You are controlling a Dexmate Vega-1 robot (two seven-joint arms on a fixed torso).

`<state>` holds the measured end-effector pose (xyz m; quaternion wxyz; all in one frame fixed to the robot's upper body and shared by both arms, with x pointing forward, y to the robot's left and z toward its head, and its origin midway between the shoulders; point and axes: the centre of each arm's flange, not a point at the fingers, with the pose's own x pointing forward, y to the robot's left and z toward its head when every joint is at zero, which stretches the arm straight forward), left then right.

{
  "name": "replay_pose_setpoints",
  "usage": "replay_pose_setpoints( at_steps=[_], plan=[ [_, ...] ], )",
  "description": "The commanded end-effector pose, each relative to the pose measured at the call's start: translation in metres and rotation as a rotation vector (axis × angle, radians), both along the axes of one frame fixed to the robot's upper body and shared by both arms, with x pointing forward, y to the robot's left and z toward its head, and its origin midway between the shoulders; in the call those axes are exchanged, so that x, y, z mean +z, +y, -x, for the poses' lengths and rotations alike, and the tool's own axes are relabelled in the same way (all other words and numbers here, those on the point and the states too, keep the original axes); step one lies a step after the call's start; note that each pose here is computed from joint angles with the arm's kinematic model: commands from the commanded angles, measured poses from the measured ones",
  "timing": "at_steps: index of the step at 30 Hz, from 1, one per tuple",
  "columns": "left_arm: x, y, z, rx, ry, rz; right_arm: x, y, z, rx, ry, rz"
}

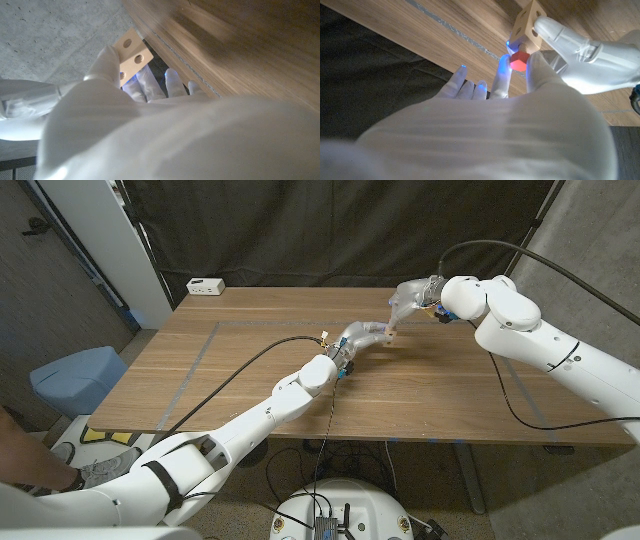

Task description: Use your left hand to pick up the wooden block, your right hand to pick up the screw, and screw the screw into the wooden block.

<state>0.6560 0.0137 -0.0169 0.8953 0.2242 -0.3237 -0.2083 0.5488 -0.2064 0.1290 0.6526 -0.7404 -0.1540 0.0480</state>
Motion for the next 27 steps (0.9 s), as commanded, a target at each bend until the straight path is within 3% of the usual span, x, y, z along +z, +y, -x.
replay_pose_setpoints(
  at_steps=[1, 27],
  plan=[
    [-0.0003, 0.0010, -0.0002, 0.003, 0.002, 0.002, -0.0042, -0.0017, -0.0031, -0.006, -0.006, -0.021],
    [-0.0005, -0.0004, 0.0003, 0.002, 0.002, -0.005, -0.0089, 0.0008, -0.0034, -0.038, -0.013, 0.018]
  ],
)
